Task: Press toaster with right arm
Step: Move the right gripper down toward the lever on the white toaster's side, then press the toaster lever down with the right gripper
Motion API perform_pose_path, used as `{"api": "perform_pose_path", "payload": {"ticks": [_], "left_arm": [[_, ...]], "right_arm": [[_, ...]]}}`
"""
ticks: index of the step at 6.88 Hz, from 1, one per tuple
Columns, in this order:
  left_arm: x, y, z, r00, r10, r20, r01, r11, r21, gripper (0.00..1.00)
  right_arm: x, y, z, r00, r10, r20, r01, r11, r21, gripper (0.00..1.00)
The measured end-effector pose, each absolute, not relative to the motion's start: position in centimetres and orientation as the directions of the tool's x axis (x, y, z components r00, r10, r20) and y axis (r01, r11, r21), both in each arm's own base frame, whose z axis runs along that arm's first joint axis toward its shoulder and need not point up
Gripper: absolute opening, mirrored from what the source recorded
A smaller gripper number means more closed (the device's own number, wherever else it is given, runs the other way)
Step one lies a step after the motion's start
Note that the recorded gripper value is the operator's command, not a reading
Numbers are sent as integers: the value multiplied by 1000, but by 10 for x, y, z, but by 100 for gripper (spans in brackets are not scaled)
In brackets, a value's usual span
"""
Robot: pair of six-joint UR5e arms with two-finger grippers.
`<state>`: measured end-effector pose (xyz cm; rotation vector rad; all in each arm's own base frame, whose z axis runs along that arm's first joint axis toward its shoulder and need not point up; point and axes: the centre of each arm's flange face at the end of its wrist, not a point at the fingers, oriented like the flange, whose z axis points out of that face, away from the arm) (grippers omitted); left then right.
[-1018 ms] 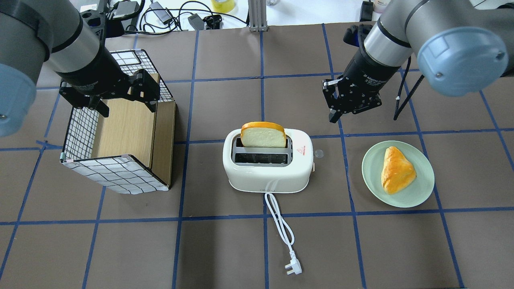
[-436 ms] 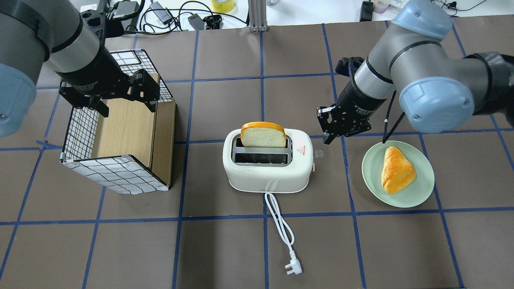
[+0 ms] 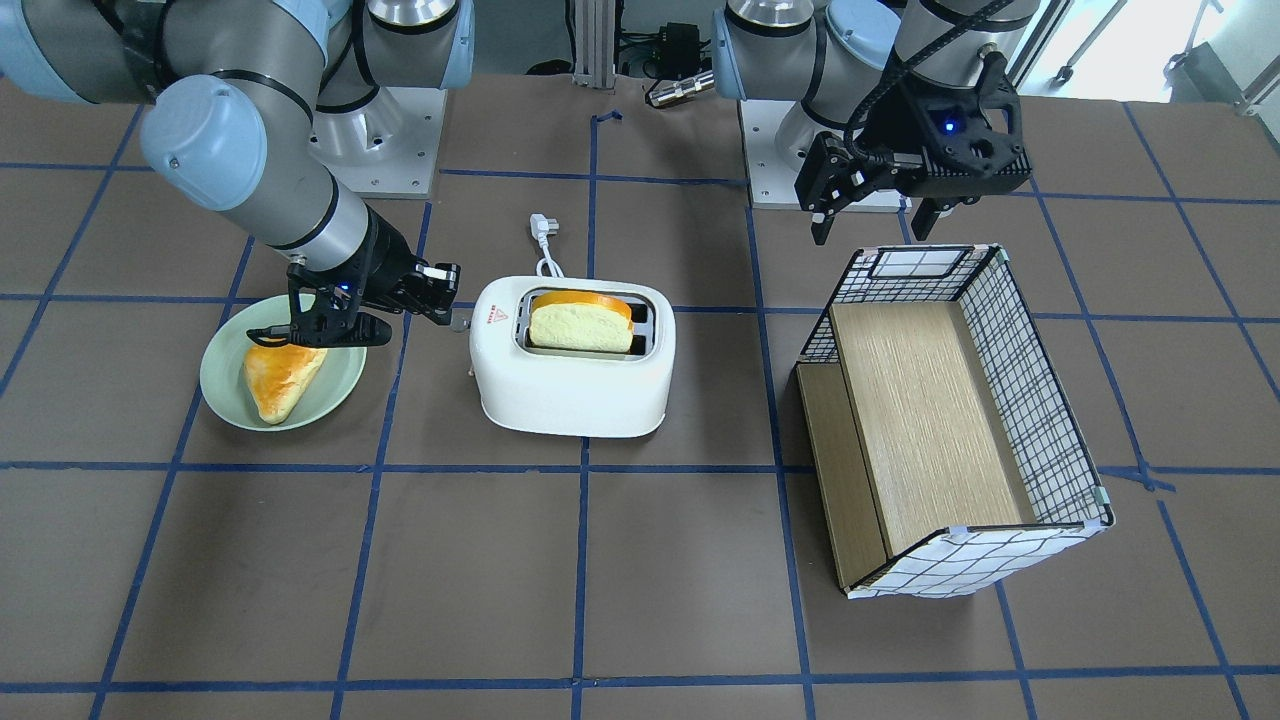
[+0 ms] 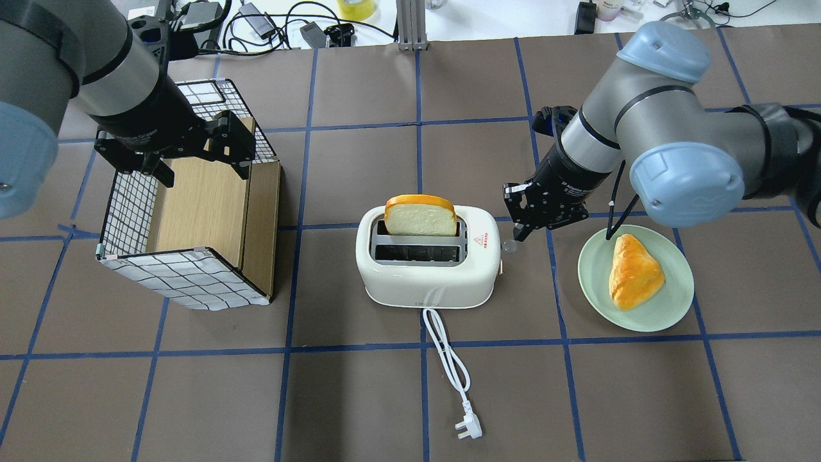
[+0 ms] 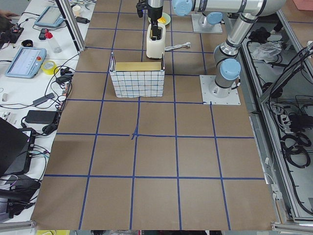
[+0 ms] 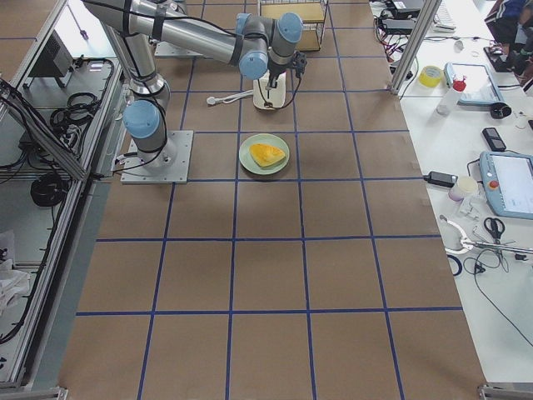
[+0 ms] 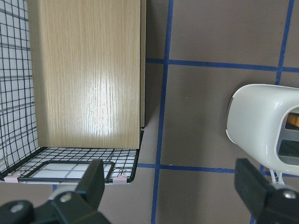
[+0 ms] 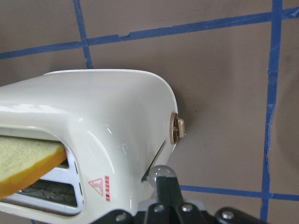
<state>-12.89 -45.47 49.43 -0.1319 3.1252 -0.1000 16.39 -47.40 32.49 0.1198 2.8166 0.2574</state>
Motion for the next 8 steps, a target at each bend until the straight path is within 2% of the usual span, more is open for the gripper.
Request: {"api": "perform_pose_path", "payload": {"ticks": [8], "left_arm": [[-129, -455, 494, -996, -85, -10, -84, 994, -64, 100]], "right_arm": [[168, -482, 306, -940, 112, -322, 46, 978, 205, 0]]}}
